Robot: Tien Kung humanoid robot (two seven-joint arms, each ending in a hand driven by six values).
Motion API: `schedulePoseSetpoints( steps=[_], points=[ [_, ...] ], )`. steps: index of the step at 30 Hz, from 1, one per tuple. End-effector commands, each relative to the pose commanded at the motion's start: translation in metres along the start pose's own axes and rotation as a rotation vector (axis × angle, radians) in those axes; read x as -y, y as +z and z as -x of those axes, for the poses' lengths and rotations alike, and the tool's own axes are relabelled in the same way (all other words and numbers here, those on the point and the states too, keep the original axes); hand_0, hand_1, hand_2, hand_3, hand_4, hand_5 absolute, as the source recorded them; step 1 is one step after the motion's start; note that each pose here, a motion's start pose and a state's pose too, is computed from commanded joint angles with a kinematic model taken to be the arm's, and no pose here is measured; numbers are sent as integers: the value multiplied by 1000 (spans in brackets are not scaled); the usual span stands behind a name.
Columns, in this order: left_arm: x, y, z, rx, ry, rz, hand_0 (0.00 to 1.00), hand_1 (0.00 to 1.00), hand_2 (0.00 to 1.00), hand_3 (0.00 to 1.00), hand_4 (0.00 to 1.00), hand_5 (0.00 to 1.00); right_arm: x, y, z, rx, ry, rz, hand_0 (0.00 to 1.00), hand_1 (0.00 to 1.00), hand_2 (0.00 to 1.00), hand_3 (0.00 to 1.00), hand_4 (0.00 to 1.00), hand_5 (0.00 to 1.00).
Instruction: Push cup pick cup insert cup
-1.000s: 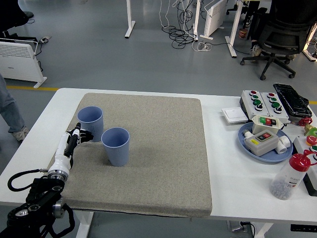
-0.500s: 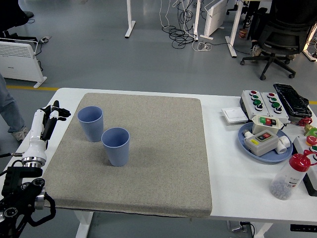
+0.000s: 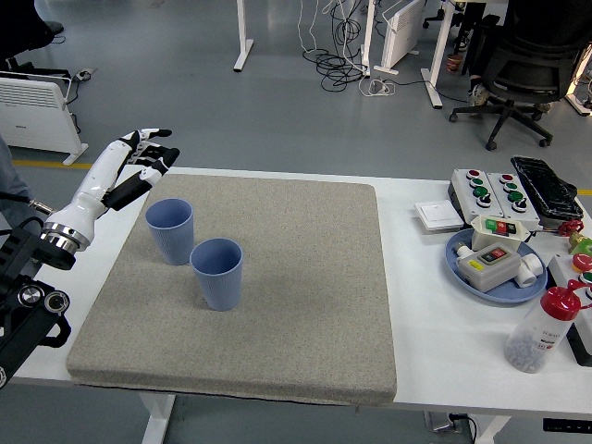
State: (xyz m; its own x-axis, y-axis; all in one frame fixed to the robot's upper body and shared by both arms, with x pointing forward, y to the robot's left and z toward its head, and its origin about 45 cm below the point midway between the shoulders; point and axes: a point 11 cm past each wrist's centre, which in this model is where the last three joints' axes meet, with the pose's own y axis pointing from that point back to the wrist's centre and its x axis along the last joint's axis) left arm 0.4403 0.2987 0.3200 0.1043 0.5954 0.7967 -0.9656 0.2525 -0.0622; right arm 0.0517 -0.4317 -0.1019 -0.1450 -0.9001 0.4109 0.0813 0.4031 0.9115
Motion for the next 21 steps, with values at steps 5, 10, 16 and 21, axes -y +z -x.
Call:
schedulePoseSetpoints(
  steps=[5, 10, 16, 21],
  points=[
    [5, -1, 19, 239, -213, -66, 819, 872, 933, 929, 974, 782, 0, 0, 0, -2, 1, -1, 687, 608, 634, 583, 100, 501],
    [12, 7, 37, 422, -422, -105, 881, 914, 976, 954, 983, 614, 0, 2, 0, -2, 1, 5, 687, 608, 633, 583, 101, 497],
    [12, 8, 50, 468, -503, -118, 876, 916, 981, 945, 979, 605, 1, 4, -1, -4, 2, 7, 687, 608, 633, 583, 100, 498],
    [13, 9, 55, 490, -522, -116, 875, 915, 981, 953, 978, 606, 1, 4, -1, -5, 2, 8, 687, 608, 633, 583, 101, 499]
  ],
)
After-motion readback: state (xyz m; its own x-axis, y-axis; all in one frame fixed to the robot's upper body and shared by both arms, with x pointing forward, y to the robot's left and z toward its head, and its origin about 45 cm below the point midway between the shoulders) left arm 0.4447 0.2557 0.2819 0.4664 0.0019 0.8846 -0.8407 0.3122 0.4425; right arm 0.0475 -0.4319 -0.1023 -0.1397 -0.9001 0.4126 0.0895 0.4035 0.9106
